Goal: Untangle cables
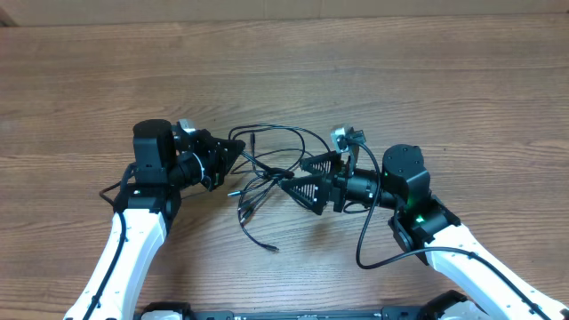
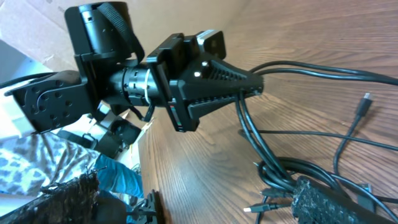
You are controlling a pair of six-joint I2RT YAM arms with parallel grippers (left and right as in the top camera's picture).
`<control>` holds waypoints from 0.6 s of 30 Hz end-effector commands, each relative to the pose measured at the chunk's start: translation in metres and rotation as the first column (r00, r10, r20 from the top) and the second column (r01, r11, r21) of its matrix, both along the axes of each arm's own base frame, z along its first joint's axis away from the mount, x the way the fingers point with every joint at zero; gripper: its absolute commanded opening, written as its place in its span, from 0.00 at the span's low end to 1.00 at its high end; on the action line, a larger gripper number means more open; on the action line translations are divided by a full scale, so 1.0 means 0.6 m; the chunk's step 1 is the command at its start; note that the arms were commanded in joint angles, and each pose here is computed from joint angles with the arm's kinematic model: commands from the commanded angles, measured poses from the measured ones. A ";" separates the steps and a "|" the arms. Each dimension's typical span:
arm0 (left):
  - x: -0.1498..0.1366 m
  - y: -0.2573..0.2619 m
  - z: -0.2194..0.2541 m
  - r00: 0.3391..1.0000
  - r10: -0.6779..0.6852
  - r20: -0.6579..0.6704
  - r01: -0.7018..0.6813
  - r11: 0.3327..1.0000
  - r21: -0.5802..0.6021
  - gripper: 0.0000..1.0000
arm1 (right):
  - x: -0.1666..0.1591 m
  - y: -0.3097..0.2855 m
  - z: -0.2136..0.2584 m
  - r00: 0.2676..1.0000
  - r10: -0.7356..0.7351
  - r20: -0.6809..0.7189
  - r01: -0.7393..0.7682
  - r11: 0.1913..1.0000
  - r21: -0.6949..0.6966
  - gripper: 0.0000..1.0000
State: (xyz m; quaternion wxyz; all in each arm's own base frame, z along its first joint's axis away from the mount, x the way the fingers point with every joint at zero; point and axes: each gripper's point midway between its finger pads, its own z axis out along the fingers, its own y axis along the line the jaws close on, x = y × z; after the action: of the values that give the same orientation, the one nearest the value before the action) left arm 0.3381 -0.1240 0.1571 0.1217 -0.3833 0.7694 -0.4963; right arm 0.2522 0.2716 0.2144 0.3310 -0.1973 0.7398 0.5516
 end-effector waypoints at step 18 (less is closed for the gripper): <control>-0.031 -0.020 -0.001 0.994 -0.081 -0.074 0.076 0.994 -0.077 0.04 | -0.012 0.014 0.001 0.998 0.019 0.059 -0.018 0.999 -0.026 1.00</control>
State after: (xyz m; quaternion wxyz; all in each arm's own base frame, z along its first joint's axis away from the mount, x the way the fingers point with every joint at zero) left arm 0.3222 -0.1325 0.1518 0.0717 -0.3828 0.7721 -0.5022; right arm 0.2441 0.2795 0.2108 0.3340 -0.2226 0.7373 0.5433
